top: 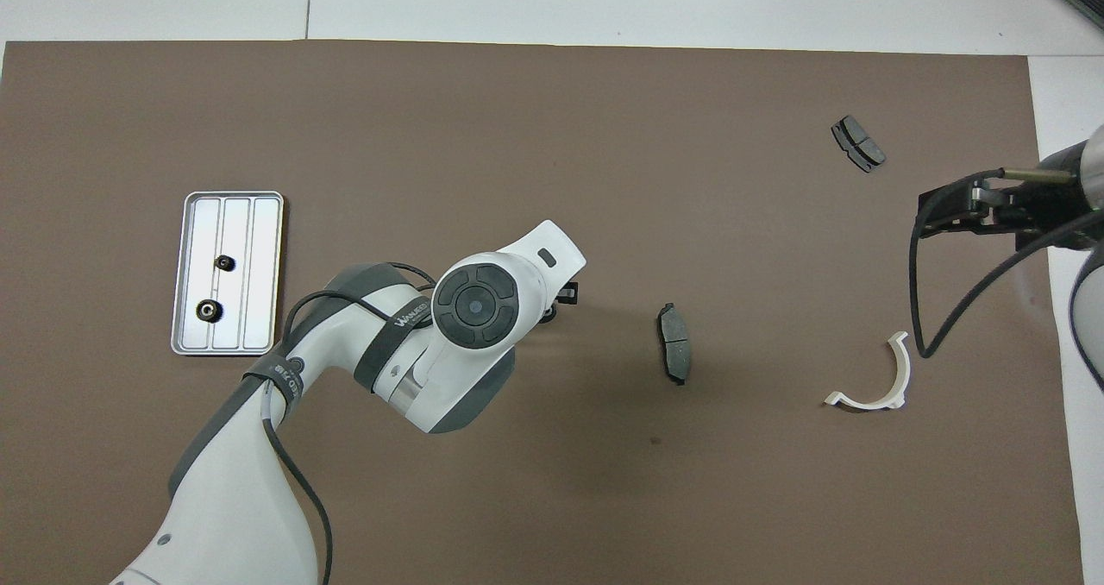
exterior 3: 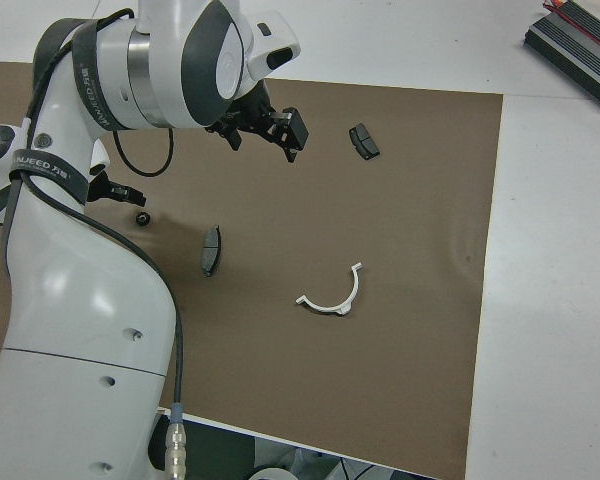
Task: Pick bearing gear from pile to tray
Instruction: 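Grasp the third bearing with the left gripper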
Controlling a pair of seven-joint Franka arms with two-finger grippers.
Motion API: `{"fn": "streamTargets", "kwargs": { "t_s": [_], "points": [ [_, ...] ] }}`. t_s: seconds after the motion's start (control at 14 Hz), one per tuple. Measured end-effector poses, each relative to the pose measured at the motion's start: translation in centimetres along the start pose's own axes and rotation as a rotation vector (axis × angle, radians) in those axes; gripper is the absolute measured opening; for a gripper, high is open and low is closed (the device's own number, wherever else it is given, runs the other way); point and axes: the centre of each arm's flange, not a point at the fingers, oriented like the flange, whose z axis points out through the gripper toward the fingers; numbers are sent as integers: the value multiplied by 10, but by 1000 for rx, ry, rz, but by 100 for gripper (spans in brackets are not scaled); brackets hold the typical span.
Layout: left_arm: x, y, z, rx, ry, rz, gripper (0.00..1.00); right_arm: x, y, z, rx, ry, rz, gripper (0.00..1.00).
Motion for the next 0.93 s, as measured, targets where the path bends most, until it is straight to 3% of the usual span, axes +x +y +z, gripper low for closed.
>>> {"fn": "streamTargets", "kwargs": {
  "t_s": [0.71, 0.93],
  "points": [
    [-25, 21, 27, 11, -48, 47, 64, -17, 2, 1, 2, 22, 2, 100],
    [-31, 25, 30, 13, -54, 58, 56, -17, 1, 1, 3, 21, 0, 100]
  ]
}}
